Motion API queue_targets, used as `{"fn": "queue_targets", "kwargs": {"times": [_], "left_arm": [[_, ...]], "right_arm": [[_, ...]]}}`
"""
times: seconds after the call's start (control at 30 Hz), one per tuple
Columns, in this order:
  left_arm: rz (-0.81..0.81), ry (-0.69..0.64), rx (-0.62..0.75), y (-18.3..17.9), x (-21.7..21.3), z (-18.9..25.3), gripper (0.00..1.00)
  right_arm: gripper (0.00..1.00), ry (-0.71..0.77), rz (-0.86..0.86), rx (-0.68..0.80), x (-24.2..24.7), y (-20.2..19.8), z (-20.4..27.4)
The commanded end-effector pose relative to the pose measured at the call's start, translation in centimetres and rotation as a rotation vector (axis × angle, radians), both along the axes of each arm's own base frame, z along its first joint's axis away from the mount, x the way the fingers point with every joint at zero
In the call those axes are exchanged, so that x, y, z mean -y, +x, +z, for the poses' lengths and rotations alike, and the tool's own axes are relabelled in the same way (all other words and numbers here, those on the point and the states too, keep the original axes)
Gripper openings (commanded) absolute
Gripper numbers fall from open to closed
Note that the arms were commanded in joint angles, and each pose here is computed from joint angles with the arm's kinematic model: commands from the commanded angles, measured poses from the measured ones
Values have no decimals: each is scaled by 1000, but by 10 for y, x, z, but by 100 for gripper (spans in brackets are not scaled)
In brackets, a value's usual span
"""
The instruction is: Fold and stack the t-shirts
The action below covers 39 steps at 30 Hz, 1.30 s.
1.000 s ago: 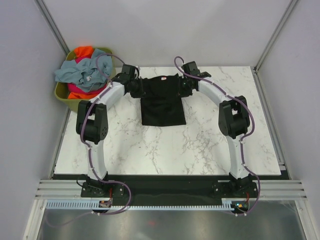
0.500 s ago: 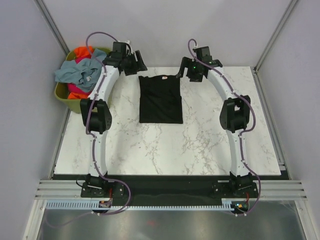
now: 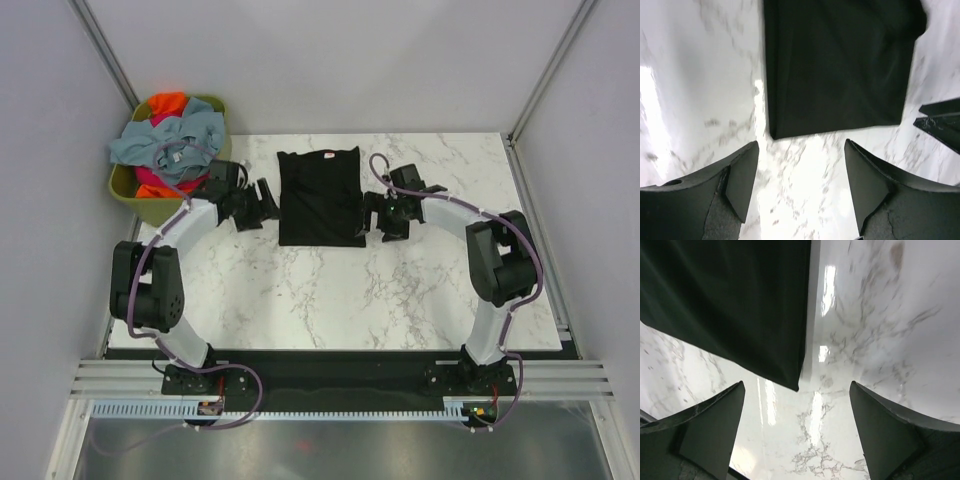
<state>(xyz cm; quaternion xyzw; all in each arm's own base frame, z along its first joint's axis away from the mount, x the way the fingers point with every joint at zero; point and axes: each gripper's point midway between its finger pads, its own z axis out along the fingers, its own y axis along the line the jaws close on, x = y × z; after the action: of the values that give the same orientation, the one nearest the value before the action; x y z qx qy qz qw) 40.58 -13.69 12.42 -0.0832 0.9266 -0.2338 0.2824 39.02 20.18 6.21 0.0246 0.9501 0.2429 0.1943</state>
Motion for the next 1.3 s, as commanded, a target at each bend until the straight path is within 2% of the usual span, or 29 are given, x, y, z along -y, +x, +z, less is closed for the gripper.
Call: {"fn": "queue_targets", "kwargs": {"times": [0.0,0.13,0.2,0.27,0.33,0.43,0.47,0.57,0.83,1.13,1.27], "left_arm": [[1,-138,73,-9,17,3,77],[2,-154,18,-25,21,-28,76],[-8,-154,-4,-32,24,-39,75],[-26,-153,2,-38,30,-42,72],[-41,-146,49,-38,34,-35,72],[-55,-121,76,-40,40,-35,72],[-65,-115,84,-41,45,-36,72],[-63,-107,80,-38,49,-41,71],[-69,-103,55,-48,52,-57,68],[-81,-103,42,-57,52,-62,67],[-88,-103,40,-60,52,-63,67]], "right_arm": [[93,71,21,66,-18,-7,9],[89,86,32,16,-25,-18,-15],[86,65,23,36,-24,-9,-12],[79,52,30,75,-26,4,1],[74,-3,15,98,-22,11,8],[73,-58,20,147,-24,28,23],[73,-50,34,184,-34,39,37],[72,-36,62,186,-52,54,40],[69,-22,86,135,-77,85,9],[70,-28,92,161,-87,108,4],[71,-12,78,202,-89,132,16]]}}
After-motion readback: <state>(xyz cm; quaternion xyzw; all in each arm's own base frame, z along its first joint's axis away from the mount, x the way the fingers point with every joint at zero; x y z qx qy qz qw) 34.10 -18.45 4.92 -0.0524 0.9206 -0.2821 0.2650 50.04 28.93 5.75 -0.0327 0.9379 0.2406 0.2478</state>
